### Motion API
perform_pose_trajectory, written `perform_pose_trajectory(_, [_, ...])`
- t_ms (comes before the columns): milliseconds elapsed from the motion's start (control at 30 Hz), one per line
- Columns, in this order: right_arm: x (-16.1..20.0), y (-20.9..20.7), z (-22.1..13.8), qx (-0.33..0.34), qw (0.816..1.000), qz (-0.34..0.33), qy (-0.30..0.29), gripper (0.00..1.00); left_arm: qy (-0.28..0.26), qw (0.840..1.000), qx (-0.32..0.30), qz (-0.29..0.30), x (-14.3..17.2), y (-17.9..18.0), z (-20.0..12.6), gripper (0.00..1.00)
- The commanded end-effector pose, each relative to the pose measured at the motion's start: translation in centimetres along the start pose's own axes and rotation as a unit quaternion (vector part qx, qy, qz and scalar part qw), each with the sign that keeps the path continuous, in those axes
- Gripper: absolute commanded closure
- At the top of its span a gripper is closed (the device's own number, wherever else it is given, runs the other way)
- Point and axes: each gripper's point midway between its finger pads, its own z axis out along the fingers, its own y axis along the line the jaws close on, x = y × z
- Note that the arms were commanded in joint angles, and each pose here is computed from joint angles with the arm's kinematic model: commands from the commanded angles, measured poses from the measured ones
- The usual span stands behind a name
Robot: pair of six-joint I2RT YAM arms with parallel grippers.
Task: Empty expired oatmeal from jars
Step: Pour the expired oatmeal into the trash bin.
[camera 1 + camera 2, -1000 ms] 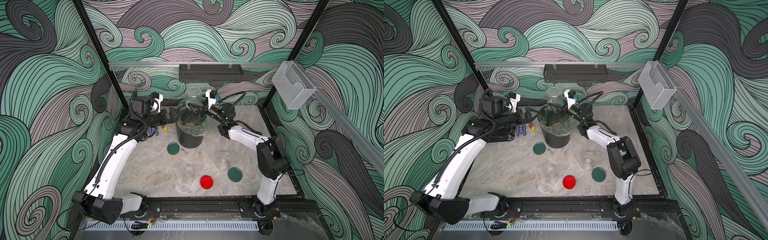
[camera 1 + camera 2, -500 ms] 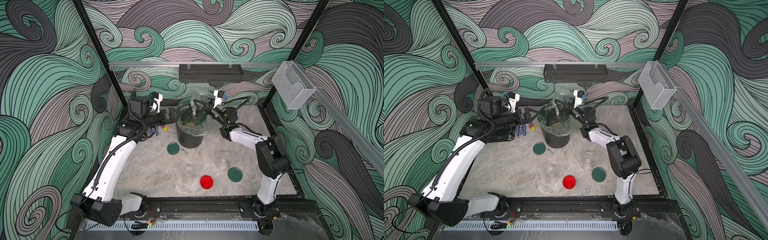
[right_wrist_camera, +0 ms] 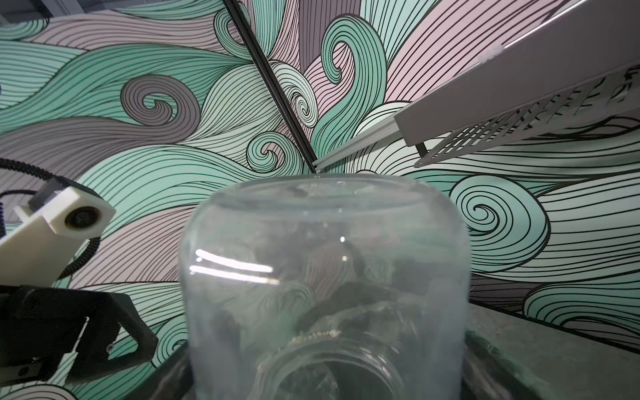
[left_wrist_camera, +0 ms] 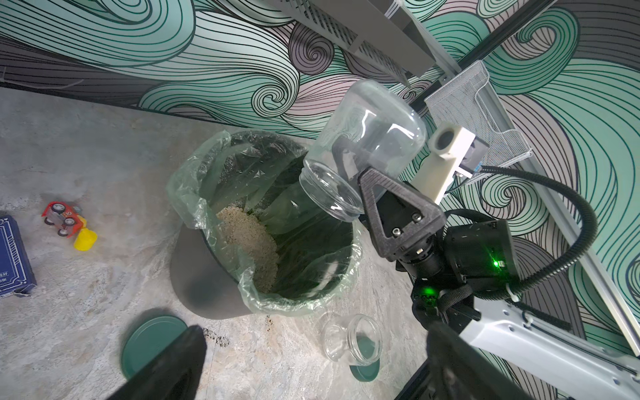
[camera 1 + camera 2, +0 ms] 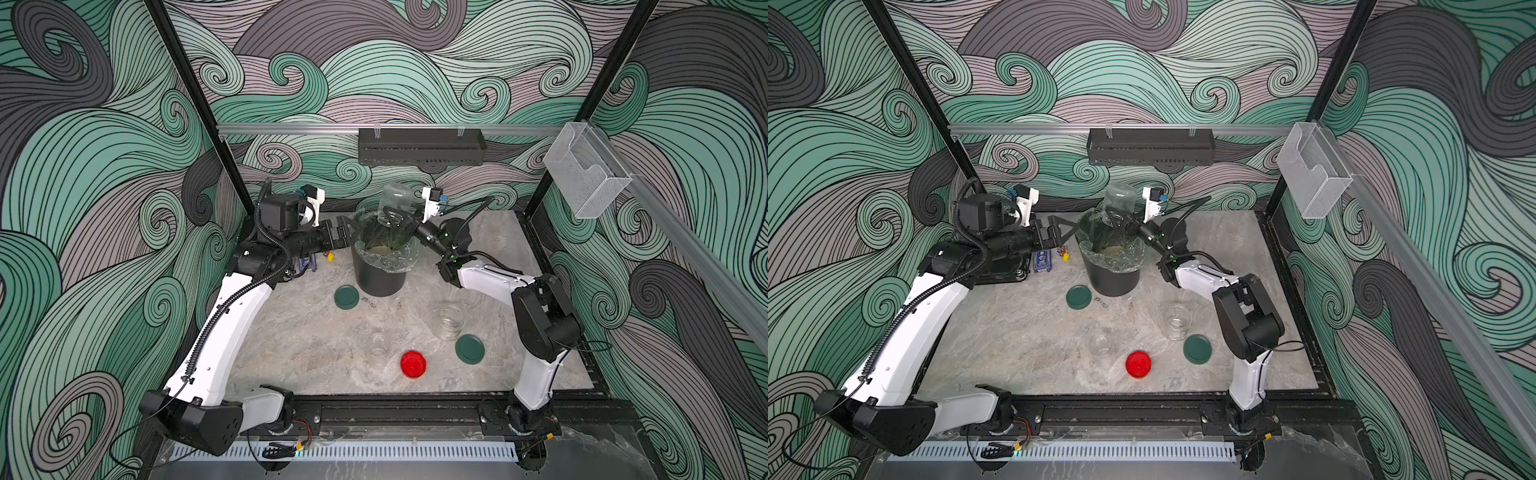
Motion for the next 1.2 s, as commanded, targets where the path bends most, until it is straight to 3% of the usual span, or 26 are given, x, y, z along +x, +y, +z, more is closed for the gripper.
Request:
perform_pose_trajectory(0, [-5.6, 4.7, 0.2, -0.038, 0.992, -0.114, -0.038, 0.71, -0.018, 1.000, 0.007, 0.011, -0.7, -0.6, -1.1, 0.01])
perform_pose_trajectory(233, [-4.7, 5.1, 0.2, -0.005, 0.978, -0.208, 0.022, 0.74, -0.020, 1.000, 0.005, 0.015, -0.7, -0.6, -1.2, 0.01])
perform_pose_trajectory(567, [1.1, 3.4, 1.0, 0.007, 0.977, -0.199, 0.079, 0.75, -0.015, 1.000, 0.004, 0.013, -0.5, -0.3, -0.7, 0.01])
perform_pose_trajectory(1033, [-5.7, 8.7, 1.3, -0.054, 0.969, -0.239, 0.037, 0.74, -0.022, 1.000, 0.005, 0.022, -0.4, -0.6, -1.6, 0.01])
perform_pose_trajectory(1167, [-5.6, 8.5, 1.4, -0.050, 0.966, -0.249, 0.049, 0.74, -0.022, 0.999, 0.008, 0.025, -0.4, -0.8, -1.9, 0.01])
